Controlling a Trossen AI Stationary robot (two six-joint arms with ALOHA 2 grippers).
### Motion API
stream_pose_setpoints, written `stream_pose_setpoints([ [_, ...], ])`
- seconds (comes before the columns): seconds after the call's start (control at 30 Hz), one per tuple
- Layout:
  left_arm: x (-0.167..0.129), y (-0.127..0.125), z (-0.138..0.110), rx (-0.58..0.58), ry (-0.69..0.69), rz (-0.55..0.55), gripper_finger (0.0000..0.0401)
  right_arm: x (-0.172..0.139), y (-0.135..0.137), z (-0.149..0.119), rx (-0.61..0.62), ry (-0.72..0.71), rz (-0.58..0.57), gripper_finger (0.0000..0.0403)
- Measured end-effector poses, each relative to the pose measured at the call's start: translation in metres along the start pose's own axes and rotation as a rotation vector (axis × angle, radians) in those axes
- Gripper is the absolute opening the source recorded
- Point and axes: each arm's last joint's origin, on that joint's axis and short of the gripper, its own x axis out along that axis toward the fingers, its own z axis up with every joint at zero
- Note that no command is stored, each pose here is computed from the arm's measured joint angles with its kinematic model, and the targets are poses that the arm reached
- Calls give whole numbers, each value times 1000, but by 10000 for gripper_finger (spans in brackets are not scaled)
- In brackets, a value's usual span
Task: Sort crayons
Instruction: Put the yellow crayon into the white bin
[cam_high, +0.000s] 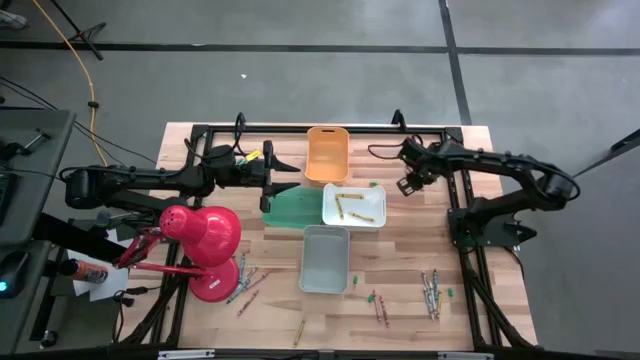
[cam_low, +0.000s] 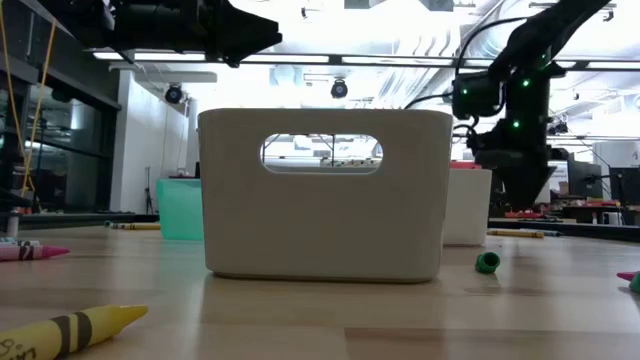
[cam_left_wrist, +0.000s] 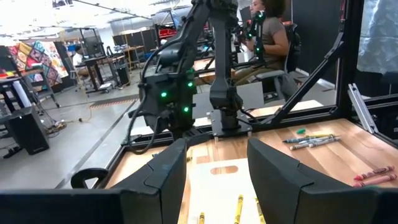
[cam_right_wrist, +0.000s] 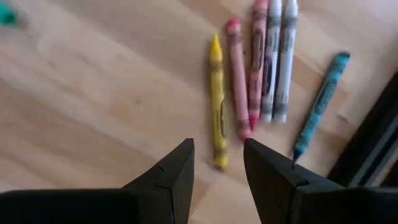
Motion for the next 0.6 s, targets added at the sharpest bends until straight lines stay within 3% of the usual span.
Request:
stream_pose_setpoints([
  [0.17,0,0,0,-1,1,0,158,9,-1,8,-4,23,103,135],
  [0.6,0,0,-1,-3,8,-2,158,42,-5,14,-42,159,32,135],
])
